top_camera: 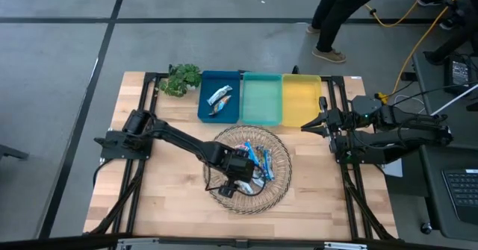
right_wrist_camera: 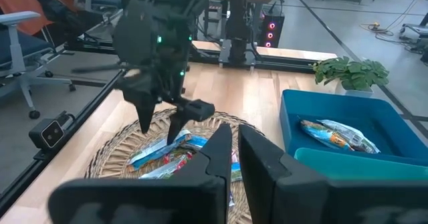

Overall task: Pick and place Granola Bars by type
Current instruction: Put the yellow granola bar into the blue bin

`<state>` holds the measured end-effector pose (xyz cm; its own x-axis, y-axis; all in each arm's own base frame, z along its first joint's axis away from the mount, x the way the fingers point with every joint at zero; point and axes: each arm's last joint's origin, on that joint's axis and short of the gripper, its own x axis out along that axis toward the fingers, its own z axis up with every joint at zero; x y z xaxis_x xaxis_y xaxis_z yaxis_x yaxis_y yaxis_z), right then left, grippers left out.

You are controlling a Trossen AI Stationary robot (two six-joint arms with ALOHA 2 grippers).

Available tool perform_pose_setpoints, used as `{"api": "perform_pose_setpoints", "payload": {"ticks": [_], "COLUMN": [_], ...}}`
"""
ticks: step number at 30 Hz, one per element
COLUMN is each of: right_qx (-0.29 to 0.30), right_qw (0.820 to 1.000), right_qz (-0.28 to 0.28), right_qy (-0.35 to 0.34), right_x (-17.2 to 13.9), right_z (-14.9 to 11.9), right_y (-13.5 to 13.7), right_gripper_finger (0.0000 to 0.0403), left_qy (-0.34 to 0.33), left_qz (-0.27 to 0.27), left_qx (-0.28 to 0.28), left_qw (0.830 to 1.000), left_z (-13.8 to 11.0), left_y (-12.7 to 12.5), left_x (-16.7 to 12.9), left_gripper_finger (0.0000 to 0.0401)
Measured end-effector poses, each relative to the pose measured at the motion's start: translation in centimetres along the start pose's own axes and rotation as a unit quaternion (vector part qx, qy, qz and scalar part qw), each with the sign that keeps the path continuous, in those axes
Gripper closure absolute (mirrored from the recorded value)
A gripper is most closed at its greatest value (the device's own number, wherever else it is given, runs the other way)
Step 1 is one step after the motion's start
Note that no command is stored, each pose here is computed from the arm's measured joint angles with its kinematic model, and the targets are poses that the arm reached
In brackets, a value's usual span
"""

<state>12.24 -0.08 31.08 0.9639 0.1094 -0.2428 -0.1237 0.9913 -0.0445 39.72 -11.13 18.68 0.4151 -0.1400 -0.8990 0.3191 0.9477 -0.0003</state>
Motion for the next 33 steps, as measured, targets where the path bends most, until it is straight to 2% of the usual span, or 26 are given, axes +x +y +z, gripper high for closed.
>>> {"api": "perform_pose_setpoints", "payload": {"ticks": [5, 11, 25, 33], "right_qx": [0.000, 0.000, 0.000, 0.000], "right_qw": [1.000, 1.000, 1.000, 1.000], "right_qz": [0.000, 0.000, 0.000, 0.000], "right_qy": [0.000, 0.000, 0.000, 0.000], "right_x": [0.0, 0.0, 0.0, 0.0], "right_z": [0.0, 0.0, 0.0, 0.0], "right_y": [0.0, 0.0, 0.0, 0.0], "right_gripper_finger": [0.0370, 0.0370, 0.0370, 0.0370], "left_qy": [0.016, 0.021, 0.021, 0.016], "left_qz": [0.003, 0.015, 0.012, -0.023], "left_qx": [-0.006, -0.042, -0.087, -0.107], "left_qw": [1.000, 0.999, 0.996, 0.994], "left_z": [-0.3, -0.5, -0.5, -0.3], "left_y": [0.0, 0.2, 0.3, 0.1], "left_x": [1.6, 2.7, 2.7, 1.2], "left_gripper_finger": [0.0144, 0.0169, 0.0296, 0.0340]}}
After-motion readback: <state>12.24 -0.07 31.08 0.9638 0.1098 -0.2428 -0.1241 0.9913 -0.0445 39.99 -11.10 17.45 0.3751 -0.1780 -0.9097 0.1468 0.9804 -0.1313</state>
